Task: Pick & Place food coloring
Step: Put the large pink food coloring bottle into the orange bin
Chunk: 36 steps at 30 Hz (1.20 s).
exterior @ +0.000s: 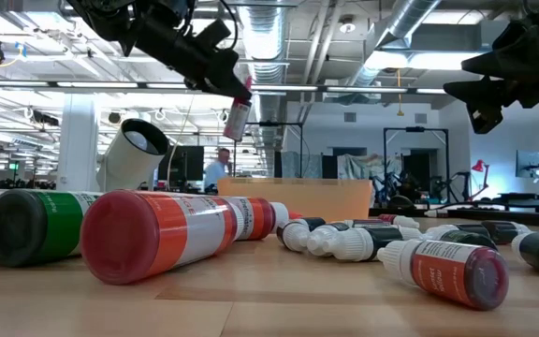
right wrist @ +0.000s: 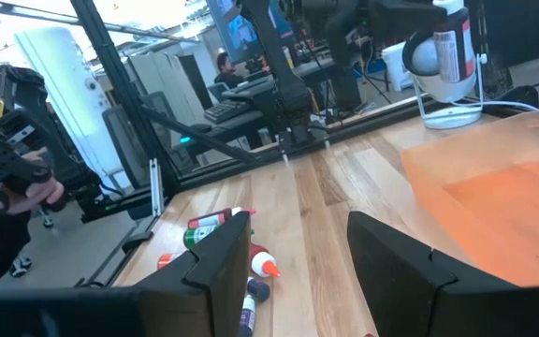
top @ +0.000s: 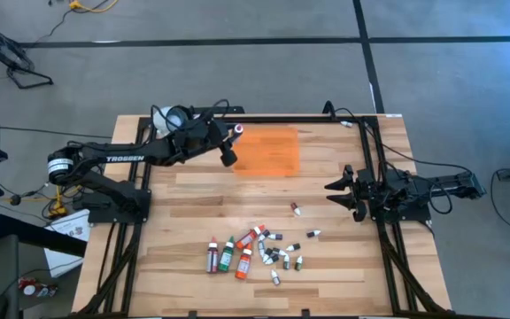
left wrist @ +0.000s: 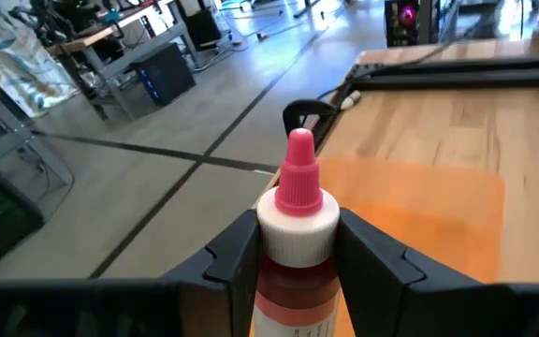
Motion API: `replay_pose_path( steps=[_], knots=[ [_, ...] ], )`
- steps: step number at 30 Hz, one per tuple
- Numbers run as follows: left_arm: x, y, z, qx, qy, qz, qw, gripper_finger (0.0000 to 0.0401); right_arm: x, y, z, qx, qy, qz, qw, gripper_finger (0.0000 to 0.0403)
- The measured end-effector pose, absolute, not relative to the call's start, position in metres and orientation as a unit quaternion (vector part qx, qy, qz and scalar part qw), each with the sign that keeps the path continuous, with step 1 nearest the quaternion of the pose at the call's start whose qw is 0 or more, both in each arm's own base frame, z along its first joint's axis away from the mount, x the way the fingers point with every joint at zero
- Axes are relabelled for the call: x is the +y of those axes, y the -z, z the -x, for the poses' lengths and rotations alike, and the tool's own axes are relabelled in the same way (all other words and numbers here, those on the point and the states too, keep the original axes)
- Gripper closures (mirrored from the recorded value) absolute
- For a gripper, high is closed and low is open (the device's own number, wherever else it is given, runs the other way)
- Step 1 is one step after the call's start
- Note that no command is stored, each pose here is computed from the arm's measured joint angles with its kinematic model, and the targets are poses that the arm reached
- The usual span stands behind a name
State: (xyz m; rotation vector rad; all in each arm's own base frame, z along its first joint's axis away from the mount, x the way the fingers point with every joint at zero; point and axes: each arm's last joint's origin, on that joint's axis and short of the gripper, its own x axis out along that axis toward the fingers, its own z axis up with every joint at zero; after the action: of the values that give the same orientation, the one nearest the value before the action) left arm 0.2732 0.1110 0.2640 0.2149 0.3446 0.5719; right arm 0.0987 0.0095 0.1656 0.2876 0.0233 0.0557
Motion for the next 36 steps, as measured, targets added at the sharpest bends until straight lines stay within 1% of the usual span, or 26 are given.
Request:
replay_pose_path(
  steps=[6, 10, 13, 16, 23, 29, 33, 36],
  knots=[
    [0.114, -0.264, -0.272, 0.172, -0.284, -0.112, 0.937, 0.0286, 0.009, -0.165, -0.099, 0.012, -0.028, -0.143, 0.989, 0.023],
    [0.119, -0.262, -0.272, 0.167, -0.276, -0.097, 0.942, 0.0286, 0.009, -0.165, -0.099, 0.012, -0.027, -0.143, 0.989, 0.023],
    [0.129, -0.252, -0.277, 0.165, -0.252, -0.086, 0.95, 0.0286, 0.009, -0.165, -0.099, 0.012, -0.027, -0.143, 0.989, 0.023],
    [0.143, -0.24, -0.287, 0.137, -0.22, -0.07, 0.963, 0.0286, 0.009, -0.165, -0.099, 0.012, -0.027, -0.143, 0.989, 0.023],
    [0.175, -0.209, -0.298, 0.09, -0.186, -0.033, 0.978, 0.0286, 0.009, -0.165, -0.099, 0.012, -0.028, -0.143, 0.989, 0.023],
    [0.194, -0.192, -0.291, 0.1, -0.169, 0.002, 0.981, 0.0286, 0.009, -0.165, -0.099, 0.012, -0.028, -0.143, 0.989, 0.023],
    [0.202, -0.186, -0.287, 0.11, -0.166, 0.009, 0.98, 0.0286, 0.009, -0.165, -0.099, 0.012, -0.028, -0.143, 0.989, 0.023],
    [0.204, -0.186, -0.285, 0.112, -0.168, -0.003, 0.979, 0.0286, 0.009, -0.165, -0.099, 0.012, -0.028, -0.143, 0.989, 0.023]
  ],
)
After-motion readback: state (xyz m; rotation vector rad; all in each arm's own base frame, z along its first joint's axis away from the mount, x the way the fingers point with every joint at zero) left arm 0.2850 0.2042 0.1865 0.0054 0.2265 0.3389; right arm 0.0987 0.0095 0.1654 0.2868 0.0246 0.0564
